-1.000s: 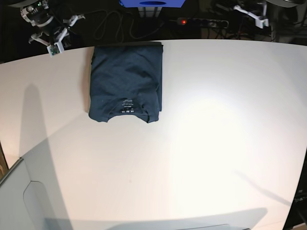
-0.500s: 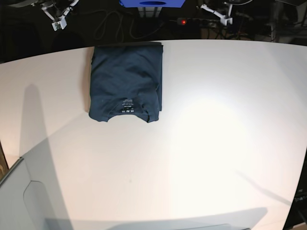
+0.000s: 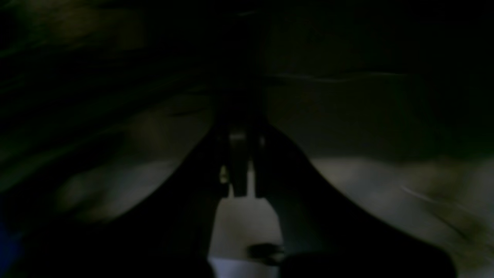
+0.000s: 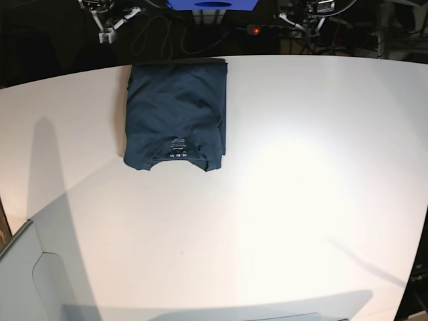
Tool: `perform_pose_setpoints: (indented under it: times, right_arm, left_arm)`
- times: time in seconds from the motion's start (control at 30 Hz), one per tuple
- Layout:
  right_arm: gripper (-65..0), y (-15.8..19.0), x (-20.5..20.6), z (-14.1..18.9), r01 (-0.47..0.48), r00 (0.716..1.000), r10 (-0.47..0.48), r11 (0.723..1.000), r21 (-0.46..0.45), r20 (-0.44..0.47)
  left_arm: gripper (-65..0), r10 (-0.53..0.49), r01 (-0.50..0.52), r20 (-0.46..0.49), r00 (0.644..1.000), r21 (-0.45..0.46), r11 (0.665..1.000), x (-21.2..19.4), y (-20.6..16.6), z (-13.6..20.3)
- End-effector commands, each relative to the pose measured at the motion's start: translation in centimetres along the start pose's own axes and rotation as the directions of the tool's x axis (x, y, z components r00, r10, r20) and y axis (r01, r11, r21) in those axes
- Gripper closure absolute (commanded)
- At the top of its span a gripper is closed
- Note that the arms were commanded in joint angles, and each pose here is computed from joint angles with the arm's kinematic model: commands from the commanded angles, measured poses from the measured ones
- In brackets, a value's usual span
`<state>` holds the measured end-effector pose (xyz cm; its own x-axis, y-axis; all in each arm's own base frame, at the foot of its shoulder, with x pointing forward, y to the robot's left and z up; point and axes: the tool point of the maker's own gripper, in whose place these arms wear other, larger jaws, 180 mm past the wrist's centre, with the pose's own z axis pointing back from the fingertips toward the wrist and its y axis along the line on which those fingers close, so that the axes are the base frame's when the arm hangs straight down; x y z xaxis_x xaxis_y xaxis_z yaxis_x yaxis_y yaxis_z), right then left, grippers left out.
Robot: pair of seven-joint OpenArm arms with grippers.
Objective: Fold the T-shirt properly
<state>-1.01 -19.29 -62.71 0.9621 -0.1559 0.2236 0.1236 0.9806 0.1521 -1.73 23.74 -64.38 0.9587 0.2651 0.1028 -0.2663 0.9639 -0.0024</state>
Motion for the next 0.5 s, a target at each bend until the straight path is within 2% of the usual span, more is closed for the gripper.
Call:
perform_pose_setpoints:
  times: [0.0, 0.1, 0.23, 0.33, 0.47]
  right_arm:
    - [0.0, -0.8, -0.5, 0.1, -0.005, 1.0, 0.005, 0.998, -0.059, 0.004]
    - [0.0, -2.7, -0.2, 0.1, -0.025, 1.0, 0.027, 0.967, -0.254, 0.005]
    - [0.0, -3.9, 1.1, 0.2, -0.115, 0.992, 0.122, 0.896, -0.429, -0.012]
    - [0.0, -3.1, 0.8, -0.3, -0.179, 0.983, 0.174, 0.868, -0.464, -0.054]
    - [0.0, -1.1, 0.1, -1.7, -0.242, 0.97, 0.215, 0.878, -0.414, -0.113]
  left_arm:
    - [0.0, -0.005, 0.005, 0.018, 1.0, 0.004, 1.0, 0.8, 0.1, 0.0]
    - [0.0, -0.046, 0.046, 0.016, 0.999, 0.002, 0.999, 1.3, -0.3, -0.2]
    - [0.0, -0.097, 0.097, 0.005, 0.995, -0.008, 0.995, 1.2, -1.2, -0.3]
    - [0.0, -0.097, 0.097, 0.004, 0.995, -0.015, 0.995, 1.0, -1.7, -0.4]
    - [0.0, -0.093, 0.093, 0.004, 0.996, -0.016, 0.996, 1.0, -1.7, -0.4]
